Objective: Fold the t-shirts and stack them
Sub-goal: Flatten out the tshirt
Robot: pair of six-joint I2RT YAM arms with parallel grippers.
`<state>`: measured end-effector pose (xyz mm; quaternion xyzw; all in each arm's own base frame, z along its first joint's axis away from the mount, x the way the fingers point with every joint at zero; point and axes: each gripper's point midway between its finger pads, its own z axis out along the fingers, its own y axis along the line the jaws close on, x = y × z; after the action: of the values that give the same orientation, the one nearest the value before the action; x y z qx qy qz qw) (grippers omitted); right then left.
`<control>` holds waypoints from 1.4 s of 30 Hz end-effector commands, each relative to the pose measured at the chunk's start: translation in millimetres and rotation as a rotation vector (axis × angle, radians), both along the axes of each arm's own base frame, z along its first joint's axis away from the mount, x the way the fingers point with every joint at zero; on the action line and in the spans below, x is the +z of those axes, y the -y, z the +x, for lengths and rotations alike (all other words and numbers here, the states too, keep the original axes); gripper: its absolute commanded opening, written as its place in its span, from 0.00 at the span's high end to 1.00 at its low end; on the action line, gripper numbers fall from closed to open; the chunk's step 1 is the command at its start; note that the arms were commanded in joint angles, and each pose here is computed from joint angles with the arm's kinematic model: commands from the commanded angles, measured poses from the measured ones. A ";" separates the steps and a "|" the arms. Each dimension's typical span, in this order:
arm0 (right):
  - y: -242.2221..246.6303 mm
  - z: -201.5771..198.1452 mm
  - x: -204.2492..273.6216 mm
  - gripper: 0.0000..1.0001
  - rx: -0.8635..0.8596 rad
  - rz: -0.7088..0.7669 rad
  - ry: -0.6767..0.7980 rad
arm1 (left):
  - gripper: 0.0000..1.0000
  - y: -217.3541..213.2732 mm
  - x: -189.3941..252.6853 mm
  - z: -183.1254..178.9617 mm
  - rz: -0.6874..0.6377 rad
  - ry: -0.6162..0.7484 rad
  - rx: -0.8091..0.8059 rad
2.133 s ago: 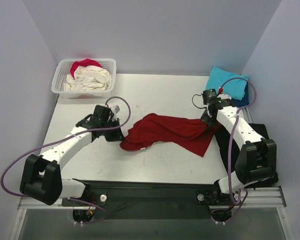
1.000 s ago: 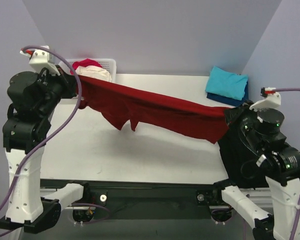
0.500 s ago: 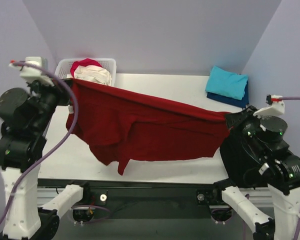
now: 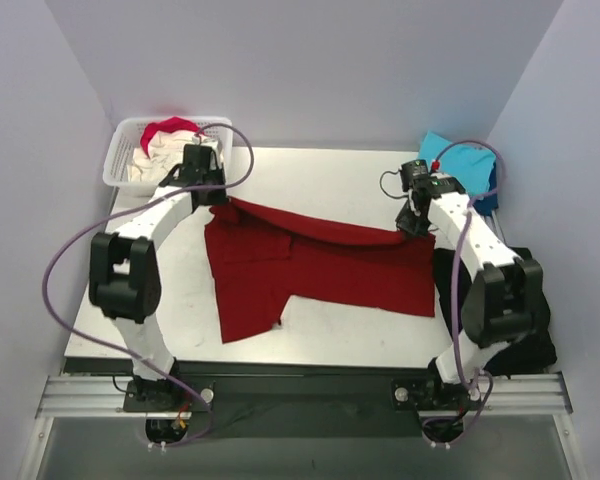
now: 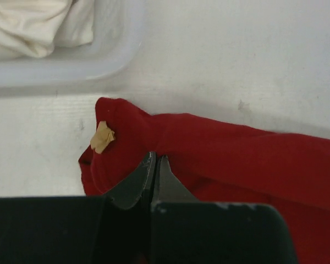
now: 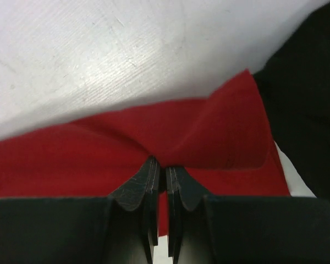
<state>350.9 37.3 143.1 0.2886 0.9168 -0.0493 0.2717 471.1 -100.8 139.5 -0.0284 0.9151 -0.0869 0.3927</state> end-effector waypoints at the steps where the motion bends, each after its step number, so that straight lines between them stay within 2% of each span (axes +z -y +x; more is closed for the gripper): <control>1: -5.3 41.9 7.6 1.00 0.004 0.015 0.074 | 1.00 23.5 62.5 67.5 -0.079 0.247 0.012; 4: -9.0 65.8 -14.2 1.00 0.025 0.007 0.024 | 1.00 34.8 32.4 92.7 -0.086 0.196 0.008; 5: -11.0 77.8 -19.8 1.00 0.027 0.007 0.017 | 1.00 42.6 46.8 106.2 -0.096 0.231 -0.002; 6: -10.8 83.9 -21.7 1.00 0.031 0.005 0.015 | 1.00 47.1 22.6 113.5 -0.086 0.188 -0.006; 7: -11.9 89.8 -23.1 1.00 0.037 0.004 0.015 | 1.00 51.2 17.9 119.5 -0.083 0.184 -0.013; 8: -11.1 98.8 -26.7 1.00 0.043 -0.009 0.010 | 1.00 60.7 33.1 131.1 -0.090 0.222 -0.026; 9: -7.6 103.6 -27.8 1.00 0.036 -0.011 0.011 | 1.00 64.7 8.2 135.5 -0.078 0.177 -0.031; 14: 13.3 125.6 -37.5 1.00 -0.003 -0.022 -0.005 | 1.00 75.3 -2.2 162.3 -0.060 0.176 -0.034; 15: 22.3 135.8 -29.1 1.00 -0.026 -0.009 0.020 | 0.96 75.6 -0.5 169.8 -0.058 0.189 -0.027; 16: 27.5 137.3 -30.7 1.00 -0.033 -0.004 0.008 | 0.80 75.7 -2.4 172.4 -0.052 0.190 -0.029; 17: 31.0 141.0 -36.9 0.95 -0.035 0.001 -0.007 | 0.66 75.2 -5.7 175.1 -0.044 0.189 -0.027; 18: 34.1 150.2 -27.9 0.79 -0.034 0.009 0.016 | 0.54 71.0 3.2 179.8 -0.032 0.212 -0.010; 19: 41.2 151.9 -27.3 0.70 -0.040 0.008 0.012 | 0.44 68.3 3.0 180.5 -0.021 0.213 0.001; 20: 45.4 154.3 -25.5 0.59 -0.040 -0.004 0.016 | 0.25 64.9 14.0 181.3 -0.018 0.236 0.014; 21: 50.2 156.5 -18.8 0.45 -0.035 -0.034 0.028 | 0.22 59.1 8.5 178.5 0.001 0.226 0.030; 22: 53.5 157.2 -10.5 0.41 -0.032 -0.046 0.043 | 0.20 55.3 10.6 176.7 0.008 0.232 0.041; 23: 54.1 157.5 -5.6 0.38 -0.025 -0.051 0.052 | 0.13 52.2 34.6 176.7 0.000 0.284 0.048; 25: 58.1 153.8 7.4 0.33 -0.025 -0.069 0.070 | 0.11 43.7 31.1 167.7 0.003 0.272 0.058; 26: 58.7 151.1 10.8 0.33 -0.027 -0.072 0.073 | 0.11 42.3 48.9 162.1 -0.012 0.293 0.049; 28: 57.2 138.2 16.5 0.33 -0.034 -0.062 0.071 | 0.11 37.9 46.3 148.5 -0.013 0.256 0.043; 29: 54.9 132.3 15.3 0.33 -0.033 -0.055 0.064 | 0.11 35.6 59.1 136.8 -0.016 0.249 0.038; 33: 42.5 100.8 12.7 0.35 -0.014 -0.057 0.031 | 0.11 30.6 63.7 91.9 -0.013 0.197 0.004; 34: 39.0 94.0 16.8 0.35 -0.004 -0.057 0.036 | 0.11 29.5 80.4 77.8 -0.026 0.210 -0.008; 35: 35.5 84.3 10.6 0.36 0.005 -0.061 0.014 | 0.11 29.9 63.8 61.5 -0.034 0.157 -0.026; 37: 24.1 73.1 13.5 0.36 0.034 -0.064 0.015 | 0.12 27.7 61.5 40.8 -0.051 0.123 -0.017; 38: 21.4 64.6 7.3 0.36 0.039 -0.065 -0.005 | 0.13 32.6 51.7 15.6 -0.081 0.069 -0.053; 41: 6.7 49.2 3.3 0.36 0.069 -0.054 -0.017 | 0.18 30.2 40.2 -29.0 -0.111 -0.018 -0.042; 42: 2.6 45.4 2.3 0.36 0.078 -0.045 -0.022 | 0.19 25.0 12.6 -51.3 -0.105 -0.097 -0.022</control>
<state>416.9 30.1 143.9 0.2483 0.9258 -0.0548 0.2796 471.8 -124.9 188.7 -0.0285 0.8987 -0.1220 0.4203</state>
